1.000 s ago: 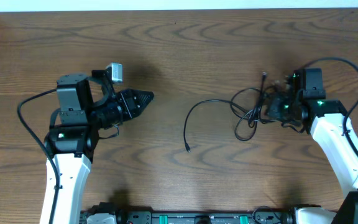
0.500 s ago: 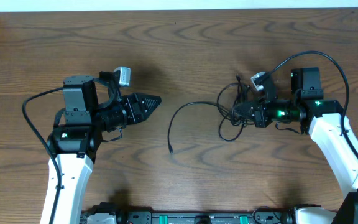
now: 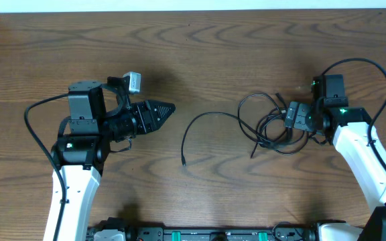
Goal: Untangle cables
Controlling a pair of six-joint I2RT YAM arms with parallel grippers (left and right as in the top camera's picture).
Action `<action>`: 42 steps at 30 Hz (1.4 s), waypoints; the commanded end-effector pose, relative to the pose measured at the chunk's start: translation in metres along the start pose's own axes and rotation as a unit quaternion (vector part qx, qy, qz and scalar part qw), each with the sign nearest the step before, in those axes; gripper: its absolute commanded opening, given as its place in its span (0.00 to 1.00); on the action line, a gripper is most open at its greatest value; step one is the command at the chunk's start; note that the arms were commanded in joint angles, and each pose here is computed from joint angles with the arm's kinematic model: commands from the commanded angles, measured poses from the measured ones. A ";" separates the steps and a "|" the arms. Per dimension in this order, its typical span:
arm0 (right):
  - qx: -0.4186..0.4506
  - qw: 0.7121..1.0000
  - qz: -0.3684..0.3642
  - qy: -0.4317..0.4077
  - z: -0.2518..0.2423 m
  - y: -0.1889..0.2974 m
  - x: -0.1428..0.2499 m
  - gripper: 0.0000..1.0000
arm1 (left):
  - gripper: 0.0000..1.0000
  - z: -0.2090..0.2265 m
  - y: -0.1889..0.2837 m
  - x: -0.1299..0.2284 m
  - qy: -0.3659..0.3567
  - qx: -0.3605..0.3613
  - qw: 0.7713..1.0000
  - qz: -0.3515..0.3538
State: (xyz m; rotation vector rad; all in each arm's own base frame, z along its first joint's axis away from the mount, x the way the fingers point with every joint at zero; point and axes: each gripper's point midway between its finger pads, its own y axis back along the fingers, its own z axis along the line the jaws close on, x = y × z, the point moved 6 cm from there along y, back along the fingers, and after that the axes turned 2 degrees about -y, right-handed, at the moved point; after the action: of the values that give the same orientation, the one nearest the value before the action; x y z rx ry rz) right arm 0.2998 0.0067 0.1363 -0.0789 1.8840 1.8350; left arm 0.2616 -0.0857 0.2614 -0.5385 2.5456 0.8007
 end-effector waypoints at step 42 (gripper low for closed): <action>-0.167 0.982 0.083 0.029 0.057 -0.033 0.089 0.60 | 0.51 0.004 0.000 0.007 -0.007 -0.013 1.000 0.006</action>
State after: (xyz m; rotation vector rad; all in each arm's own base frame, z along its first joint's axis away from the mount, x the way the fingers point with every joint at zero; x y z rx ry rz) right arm 0.2599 0.0714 0.0800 0.0949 1.6234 2.0936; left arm 0.2595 -0.0855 0.2591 -0.5302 2.5564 0.8136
